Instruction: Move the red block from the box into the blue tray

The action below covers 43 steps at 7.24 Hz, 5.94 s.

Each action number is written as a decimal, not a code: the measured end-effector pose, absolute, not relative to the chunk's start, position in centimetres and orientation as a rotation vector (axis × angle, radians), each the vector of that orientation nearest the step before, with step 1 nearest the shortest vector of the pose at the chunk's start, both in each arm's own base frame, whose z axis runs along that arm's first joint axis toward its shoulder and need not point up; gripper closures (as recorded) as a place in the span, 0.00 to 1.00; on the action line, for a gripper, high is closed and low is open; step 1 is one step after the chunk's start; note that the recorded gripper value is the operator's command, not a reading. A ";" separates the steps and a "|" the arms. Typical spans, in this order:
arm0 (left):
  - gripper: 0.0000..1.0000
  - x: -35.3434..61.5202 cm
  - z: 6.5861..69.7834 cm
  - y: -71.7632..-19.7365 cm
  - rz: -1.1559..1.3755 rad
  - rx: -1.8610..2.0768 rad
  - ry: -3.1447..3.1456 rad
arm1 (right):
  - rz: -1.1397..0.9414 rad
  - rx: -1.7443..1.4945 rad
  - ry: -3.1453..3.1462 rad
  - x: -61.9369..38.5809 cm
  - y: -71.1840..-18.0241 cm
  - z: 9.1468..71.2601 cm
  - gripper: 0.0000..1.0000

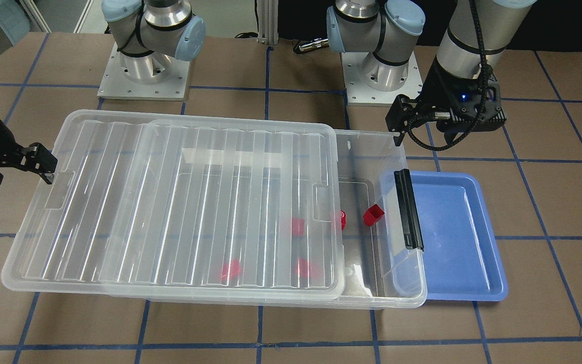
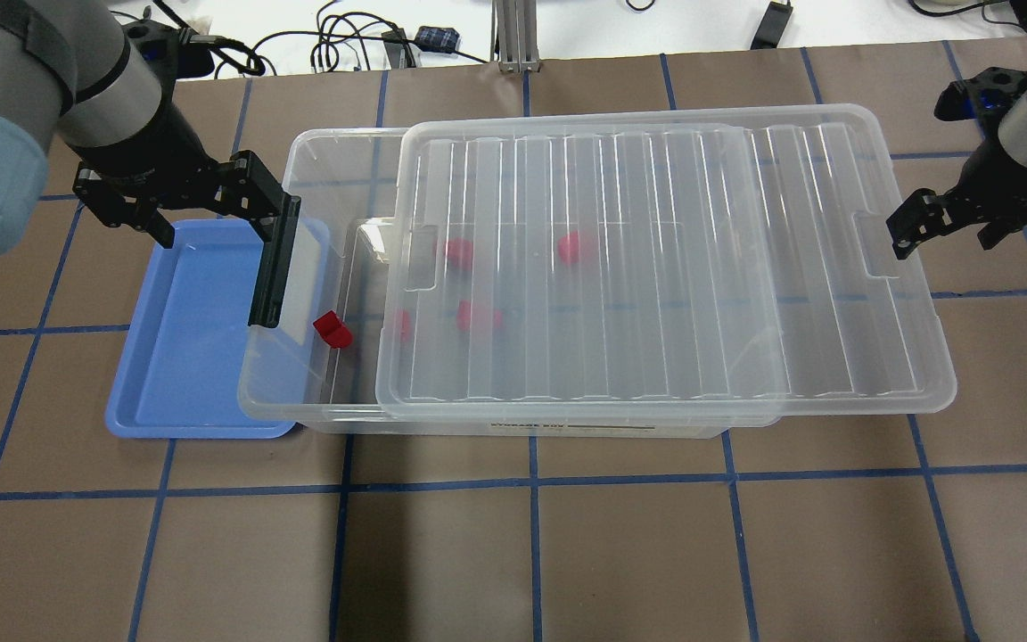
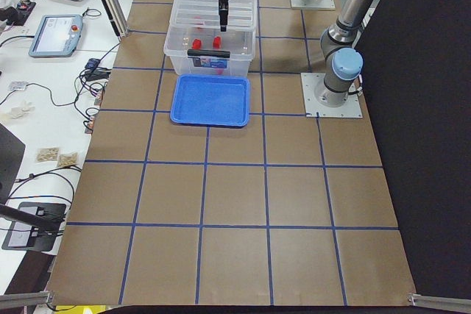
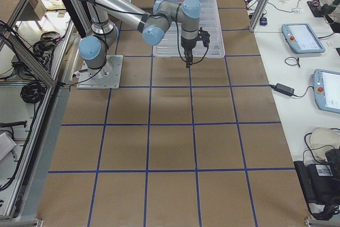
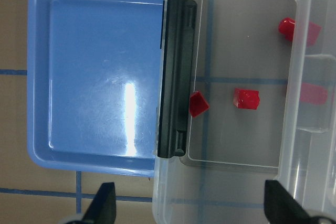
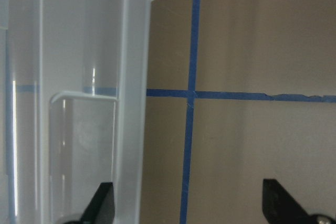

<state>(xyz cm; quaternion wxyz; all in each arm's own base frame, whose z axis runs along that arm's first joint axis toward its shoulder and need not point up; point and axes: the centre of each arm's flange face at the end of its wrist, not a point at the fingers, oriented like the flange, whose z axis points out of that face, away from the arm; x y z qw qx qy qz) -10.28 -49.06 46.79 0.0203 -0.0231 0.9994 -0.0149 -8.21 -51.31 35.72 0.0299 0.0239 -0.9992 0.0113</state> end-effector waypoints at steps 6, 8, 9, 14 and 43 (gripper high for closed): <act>0.00 -11.0 45.0 -50.4 -0.030 -0.072 3.114 | 0.026 0.096 -3.082 -13.7 -50.2 35.8 0.00; 0.00 -13.2 43.2 -51.1 -0.011 -0.011 3.117 | 0.025 0.092 -3.083 -14.7 -49.9 35.8 0.00; 0.00 -14.7 41.9 -51.6 0.004 0.026 3.117 | 0.027 0.092 -3.084 -15.4 -49.7 35.9 0.00; 0.00 -18.1 32.5 -52.2 0.067 0.091 3.153 | 0.109 0.101 -3.073 -15.9 -50.6 38.4 0.00; 1.00 -0.3 44.7 -56.0 0.129 -0.109 3.122 | 0.125 -0.134 -3.110 2.5 -52.0 52.7 0.00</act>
